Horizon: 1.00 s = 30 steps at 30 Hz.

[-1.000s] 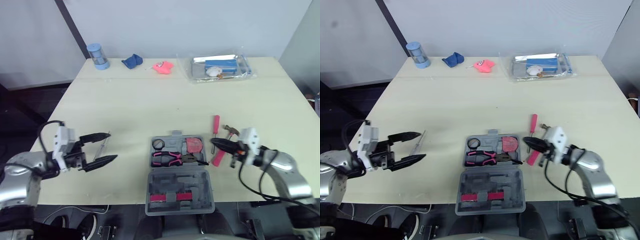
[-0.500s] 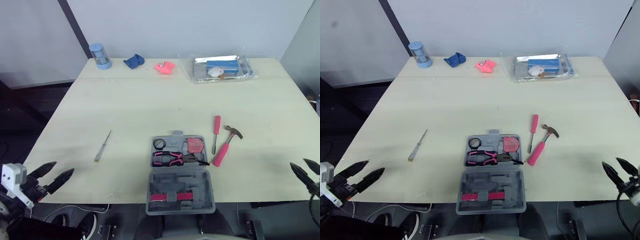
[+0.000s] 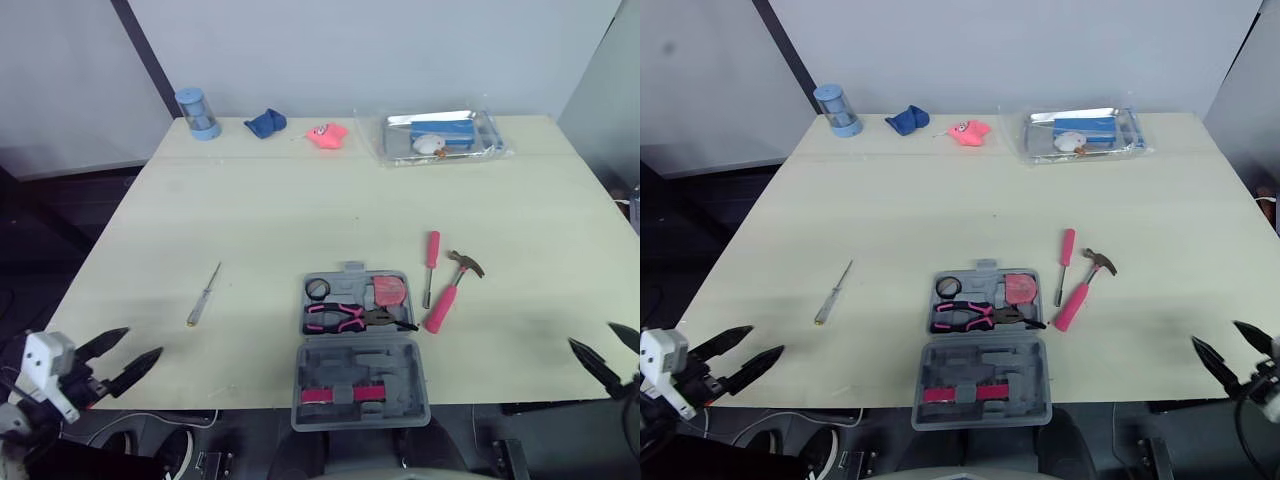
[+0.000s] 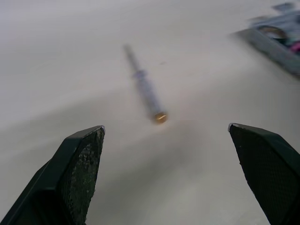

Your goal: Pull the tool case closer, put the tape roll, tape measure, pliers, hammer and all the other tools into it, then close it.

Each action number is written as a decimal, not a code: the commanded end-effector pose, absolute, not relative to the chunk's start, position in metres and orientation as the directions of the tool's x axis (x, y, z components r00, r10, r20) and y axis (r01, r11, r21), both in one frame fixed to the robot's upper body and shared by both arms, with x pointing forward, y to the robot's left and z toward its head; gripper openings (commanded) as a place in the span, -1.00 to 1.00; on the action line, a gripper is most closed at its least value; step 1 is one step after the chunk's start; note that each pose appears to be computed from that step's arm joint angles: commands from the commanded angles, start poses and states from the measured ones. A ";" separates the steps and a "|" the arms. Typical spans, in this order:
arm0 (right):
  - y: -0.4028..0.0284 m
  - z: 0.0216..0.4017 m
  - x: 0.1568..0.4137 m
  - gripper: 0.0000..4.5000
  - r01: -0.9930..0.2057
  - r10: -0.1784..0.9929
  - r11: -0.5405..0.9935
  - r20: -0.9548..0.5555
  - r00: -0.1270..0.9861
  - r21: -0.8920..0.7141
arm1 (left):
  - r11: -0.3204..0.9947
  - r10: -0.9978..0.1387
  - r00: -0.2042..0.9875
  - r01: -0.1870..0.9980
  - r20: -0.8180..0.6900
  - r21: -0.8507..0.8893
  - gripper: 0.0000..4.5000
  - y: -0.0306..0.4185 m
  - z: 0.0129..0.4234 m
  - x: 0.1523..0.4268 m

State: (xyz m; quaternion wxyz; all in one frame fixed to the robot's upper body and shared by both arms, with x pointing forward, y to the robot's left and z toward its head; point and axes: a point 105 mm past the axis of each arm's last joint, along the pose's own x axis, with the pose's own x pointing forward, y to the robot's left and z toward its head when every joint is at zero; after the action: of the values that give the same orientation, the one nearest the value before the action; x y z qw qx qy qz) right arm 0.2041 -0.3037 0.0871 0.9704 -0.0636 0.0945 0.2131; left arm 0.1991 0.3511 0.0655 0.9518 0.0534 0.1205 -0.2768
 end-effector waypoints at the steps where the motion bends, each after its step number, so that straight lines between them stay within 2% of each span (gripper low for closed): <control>1: -0.263 0.102 0.217 0.96 -0.580 0.552 0.806 -0.210 0.807 -0.113 | 0.737 -0.644 0.723 0.674 -0.251 0.050 1.00 0.317 0.074 0.210; 2: -0.252 0.102 0.219 0.96 -0.623 0.592 0.774 -0.219 0.776 -0.116 | 0.710 -0.672 0.697 0.703 -0.250 0.052 1.00 0.308 0.076 0.213; 3: -0.239 0.102 0.223 0.99 -0.672 0.638 0.732 -0.230 0.735 -0.116 | 0.674 -0.704 0.663 0.737 -0.253 0.055 0.89 0.299 0.077 0.217; 5: -0.221 0.101 0.228 0.76 -0.736 0.695 0.666 -0.257 0.671 -0.120 | 0.618 -0.747 0.609 0.784 -0.268 0.058 0.68 0.285 0.077 0.222; 6: -0.214 0.099 0.230 0.62 -0.761 0.717 0.638 -0.271 0.643 -0.118 | 0.592 -0.764 0.583 0.804 -0.277 0.057 0.43 0.280 0.076 0.223; 7: -0.207 0.098 0.232 0.41 -0.781 0.735 0.614 -0.279 0.618 -0.114 | 0.570 -0.777 0.560 0.820 -0.287 0.058 0.30 0.276 0.076 0.225; 8: -0.200 0.097 0.235 0.41 -0.799 0.752 0.591 -0.282 0.596 -0.110 | 0.539 -0.790 0.531 0.840 -0.307 0.064 0.30 0.272 0.074 0.226; 9: -0.191 0.096 0.236 0.20 -0.824 0.775 0.556 -0.291 0.561 -0.107 | 0.503 -0.805 0.495 0.862 -0.327 0.065 0.04 0.267 0.071 0.227; 10: -0.184 0.094 0.237 0.07 -0.844 0.791 0.526 -0.305 0.531 -0.105 | 0.476 -0.816 0.467 0.877 -0.339 0.063 -0.06 0.264 0.070 0.228; 14: -0.163 0.081 0.243 -0.83 -0.904 0.821 0.408 -0.383 0.423 -0.123 | 0.366 -0.854 0.355 0.930 -0.380 0.045 -0.97 0.251 0.063 0.234; 15: -0.159 0.077 0.243 -0.97 -0.919 0.822 0.370 -0.413 0.392 -0.136 | 0.327 -0.857 0.319 0.944 -0.405 0.051 -1.00 0.249 0.059 0.235; 24: -0.145 0.048 0.249 -0.97 -0.961 0.789 0.218 -0.549 0.275 -0.168 | 0.226 -0.870 0.221 0.973 -0.440 0.044 -1.00 0.239 0.045 0.245; 30: -0.139 0.041 0.256 -0.97 -0.966 0.776 0.180 -0.577 0.255 -0.185 | 0.201 -0.881 0.186 0.980 -0.435 0.013 -1.00 0.232 0.036 0.249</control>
State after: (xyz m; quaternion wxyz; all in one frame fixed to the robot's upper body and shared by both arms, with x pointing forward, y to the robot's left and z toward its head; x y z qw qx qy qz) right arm 0.2526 -0.1463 0.0358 0.7538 -0.2497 0.1994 0.5742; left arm 0.2495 0.2334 0.0387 0.7663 0.1435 0.1655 -0.6040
